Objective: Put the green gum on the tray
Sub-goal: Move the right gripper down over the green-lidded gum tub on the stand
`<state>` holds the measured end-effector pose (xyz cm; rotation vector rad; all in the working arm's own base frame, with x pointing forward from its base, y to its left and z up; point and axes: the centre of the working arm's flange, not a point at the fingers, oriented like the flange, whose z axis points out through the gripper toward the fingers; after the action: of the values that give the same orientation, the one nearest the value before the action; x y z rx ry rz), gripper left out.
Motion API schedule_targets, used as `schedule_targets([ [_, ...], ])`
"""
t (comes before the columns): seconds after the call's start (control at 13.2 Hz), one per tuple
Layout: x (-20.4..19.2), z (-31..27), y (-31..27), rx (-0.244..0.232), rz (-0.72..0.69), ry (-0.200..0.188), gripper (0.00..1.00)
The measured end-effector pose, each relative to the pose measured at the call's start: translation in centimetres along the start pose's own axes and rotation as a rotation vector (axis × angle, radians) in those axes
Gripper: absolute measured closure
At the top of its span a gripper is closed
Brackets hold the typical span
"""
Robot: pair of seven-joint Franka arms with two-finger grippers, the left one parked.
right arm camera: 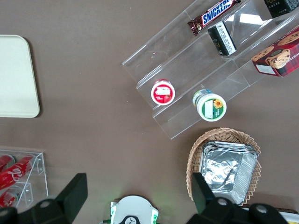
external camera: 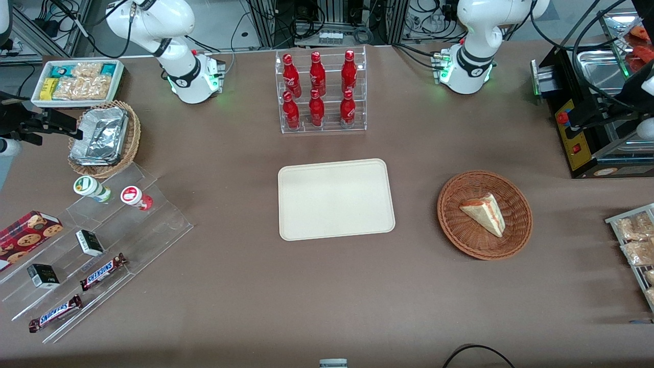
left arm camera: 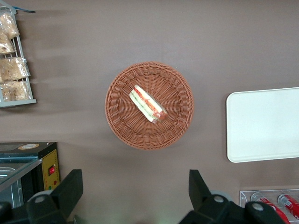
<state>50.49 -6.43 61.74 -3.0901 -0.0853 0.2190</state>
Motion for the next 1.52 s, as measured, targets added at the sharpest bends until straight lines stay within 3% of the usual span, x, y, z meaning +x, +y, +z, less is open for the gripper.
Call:
schedule_targets([
  [0.38, 0.2, 0.6, 0.0, 0.001, 0.014, -0.01, 0.0],
  [0.84, 1.6, 6.2, 1.5, -0.016, -0.128, -0.013, 0.0],
  [1.52, 1.0, 13.6, 9.7, -0.042, -0.465, 0.09, 0.0],
])
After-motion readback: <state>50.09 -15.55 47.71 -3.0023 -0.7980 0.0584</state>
